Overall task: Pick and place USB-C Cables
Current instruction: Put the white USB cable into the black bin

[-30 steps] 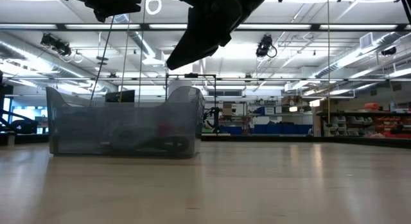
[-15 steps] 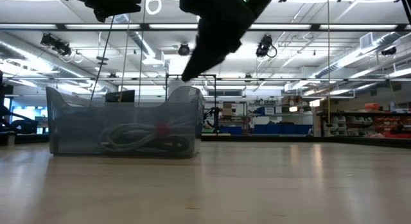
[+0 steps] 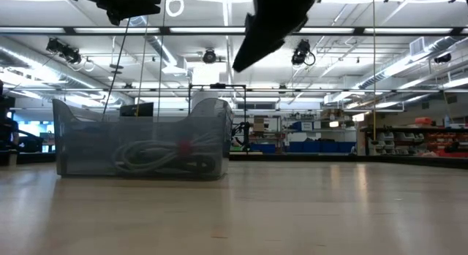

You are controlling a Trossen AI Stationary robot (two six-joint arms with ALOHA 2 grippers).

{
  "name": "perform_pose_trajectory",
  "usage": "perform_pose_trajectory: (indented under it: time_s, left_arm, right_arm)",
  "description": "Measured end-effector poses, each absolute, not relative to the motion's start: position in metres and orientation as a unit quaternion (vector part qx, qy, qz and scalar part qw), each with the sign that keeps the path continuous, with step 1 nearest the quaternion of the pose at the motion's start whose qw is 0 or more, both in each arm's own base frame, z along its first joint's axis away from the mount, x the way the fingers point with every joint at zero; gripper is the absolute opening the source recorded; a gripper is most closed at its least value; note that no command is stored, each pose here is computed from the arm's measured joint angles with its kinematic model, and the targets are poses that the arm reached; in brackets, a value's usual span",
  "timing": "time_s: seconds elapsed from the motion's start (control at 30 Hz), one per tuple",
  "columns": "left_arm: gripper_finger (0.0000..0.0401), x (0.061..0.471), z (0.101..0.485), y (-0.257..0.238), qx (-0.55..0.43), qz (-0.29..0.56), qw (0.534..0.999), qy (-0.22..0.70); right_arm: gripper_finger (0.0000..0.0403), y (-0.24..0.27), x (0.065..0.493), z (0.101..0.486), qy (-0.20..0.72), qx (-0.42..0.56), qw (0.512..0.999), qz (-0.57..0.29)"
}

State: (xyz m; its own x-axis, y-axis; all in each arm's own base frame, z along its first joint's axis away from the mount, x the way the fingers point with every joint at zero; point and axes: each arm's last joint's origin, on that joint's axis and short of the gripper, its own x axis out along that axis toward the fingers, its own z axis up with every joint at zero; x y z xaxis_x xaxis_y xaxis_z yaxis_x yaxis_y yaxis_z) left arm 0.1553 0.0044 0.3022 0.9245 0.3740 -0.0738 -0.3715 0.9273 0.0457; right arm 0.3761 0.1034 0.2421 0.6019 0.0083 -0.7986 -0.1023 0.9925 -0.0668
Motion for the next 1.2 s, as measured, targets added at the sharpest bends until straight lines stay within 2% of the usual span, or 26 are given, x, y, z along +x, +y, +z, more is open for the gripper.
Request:
perform_pose_trajectory:
  time_s: [0.13, 0.33, 0.43, 0.53, 0.63, 0.77, 1.2]
  left_arm:
    - [0.0174, 0.155, 0.302, 0.004, 0.015, 0.190, 0.981, 0.041]
    - [0.0174, 0.155, 0.302, 0.004, 0.015, 0.190, 0.981, 0.041]
    - [0.0174, 0.155, 0.302, 0.004, 0.015, 0.190, 0.981, 0.041]
    - [0.0174, 0.155, 0.302, 0.004, 0.015, 0.190, 0.981, 0.040]
    - [0.0174, 0.155, 0.302, 0.004, 0.007, 0.190, 0.981, 0.039]
    - [0.0174, 0.155, 0.302, 0.004, -0.006, 0.187, 0.982, 0.036]
    - [0.0174, 0.155, 0.303, 0.004, -0.013, 0.182, 0.983, 0.033]
  right_arm:
    - [0.0123, 0.109, 0.359, 0.245, 0.493, -0.035, 0.869, 0.032]
    - [0.0123, 0.119, 0.325, 0.232, 0.641, 0.031, 0.766, 0.016]
    - [0.0123, 0.123, 0.307, 0.230, 0.703, 0.078, 0.706, -0.039]
    - [0.0123, 0.126, 0.291, 0.231, 0.747, 0.143, 0.636, -0.130]
    - [0.0123, 0.133, 0.277, 0.233, 0.762, 0.160, 0.595, -0.200]
    - [0.0123, 0.148, 0.266, 0.233, 0.766, 0.171, 0.575, -0.231]
    - [0.0123, 0.214, 0.222, 0.232, 0.738, 0.219, 0.565, -0.298]
